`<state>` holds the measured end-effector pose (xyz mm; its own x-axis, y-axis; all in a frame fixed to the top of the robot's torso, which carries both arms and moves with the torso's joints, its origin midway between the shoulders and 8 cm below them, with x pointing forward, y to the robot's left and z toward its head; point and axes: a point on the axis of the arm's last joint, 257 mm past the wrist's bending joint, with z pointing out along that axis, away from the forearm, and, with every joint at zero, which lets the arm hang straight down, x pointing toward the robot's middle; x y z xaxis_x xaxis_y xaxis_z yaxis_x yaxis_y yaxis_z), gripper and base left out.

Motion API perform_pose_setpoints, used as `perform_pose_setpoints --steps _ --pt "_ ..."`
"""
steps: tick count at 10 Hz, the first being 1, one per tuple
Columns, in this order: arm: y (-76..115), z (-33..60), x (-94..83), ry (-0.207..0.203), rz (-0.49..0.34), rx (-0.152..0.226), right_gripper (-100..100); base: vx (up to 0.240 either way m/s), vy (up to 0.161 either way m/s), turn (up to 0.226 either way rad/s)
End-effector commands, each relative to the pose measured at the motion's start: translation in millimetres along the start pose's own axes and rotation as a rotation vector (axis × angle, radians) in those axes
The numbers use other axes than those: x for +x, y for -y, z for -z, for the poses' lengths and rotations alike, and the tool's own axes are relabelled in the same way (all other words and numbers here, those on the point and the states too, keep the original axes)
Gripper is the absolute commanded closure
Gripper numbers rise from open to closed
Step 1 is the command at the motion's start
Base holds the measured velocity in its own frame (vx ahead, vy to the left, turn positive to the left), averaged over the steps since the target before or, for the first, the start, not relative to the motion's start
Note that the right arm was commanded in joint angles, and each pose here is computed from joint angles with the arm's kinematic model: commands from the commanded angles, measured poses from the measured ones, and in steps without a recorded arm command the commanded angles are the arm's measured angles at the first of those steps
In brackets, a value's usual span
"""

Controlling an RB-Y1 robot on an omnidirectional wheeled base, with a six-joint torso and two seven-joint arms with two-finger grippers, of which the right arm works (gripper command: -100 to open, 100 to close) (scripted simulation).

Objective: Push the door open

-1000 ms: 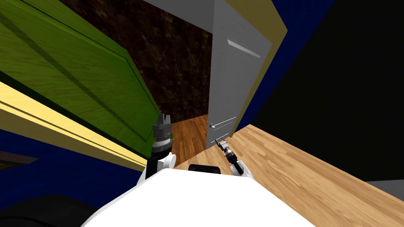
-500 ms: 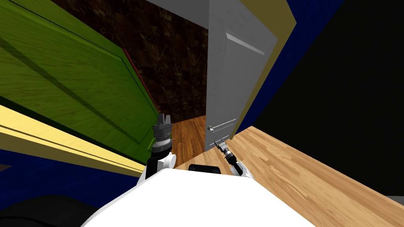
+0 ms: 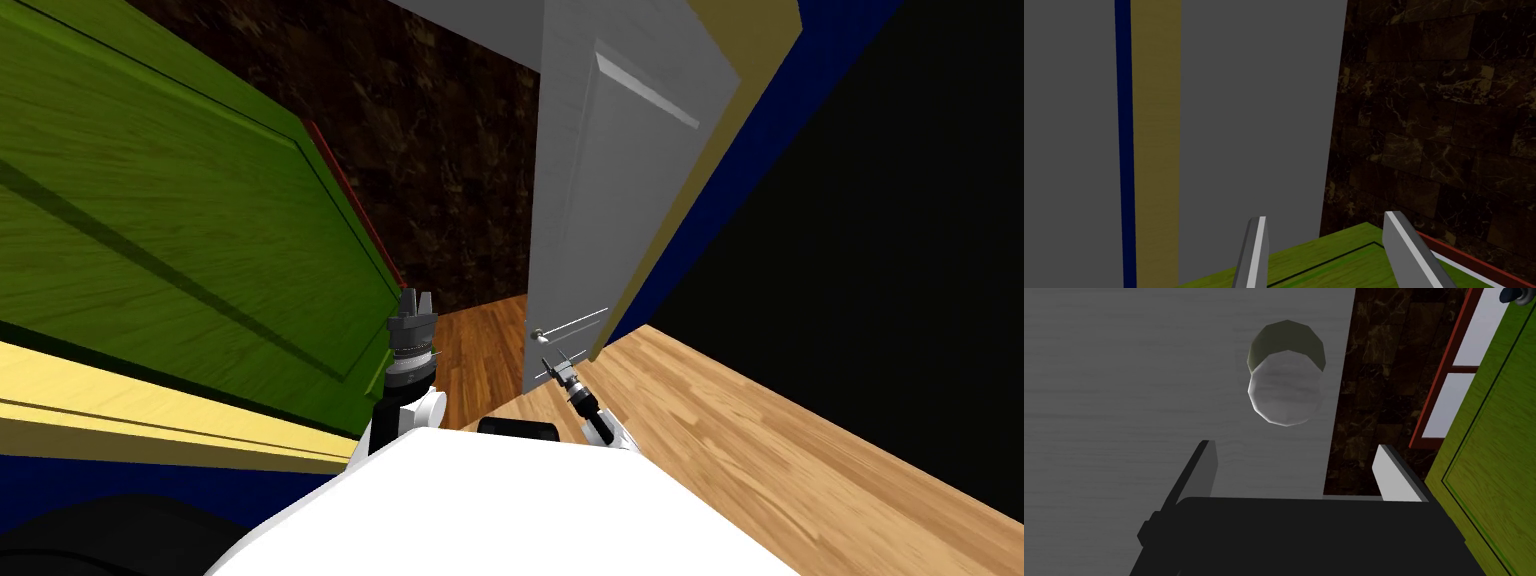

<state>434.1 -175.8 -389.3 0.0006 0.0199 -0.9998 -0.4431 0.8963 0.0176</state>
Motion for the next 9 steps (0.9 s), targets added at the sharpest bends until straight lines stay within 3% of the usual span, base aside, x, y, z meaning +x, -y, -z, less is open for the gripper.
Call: perform_pose_setpoints --steps 1,5,6,9 --pt "-1.1 -0.9 1.0 0.0 -0.001 0.005 -100 0.195 0.086 0.034" --pt "-2.6 -2.0 2.2 -0.001 -0.003 0.012 -100 0.169 0.058 0.025" --pt "-2.6 -2.0 2.2 -0.001 -0.003 0.012 100 -0.01 -0.005 -0.003" --pt "-2.6 -2.0 2.2 -0.001 -0.003 0.012 100 -0.013 -0.006 0.011"
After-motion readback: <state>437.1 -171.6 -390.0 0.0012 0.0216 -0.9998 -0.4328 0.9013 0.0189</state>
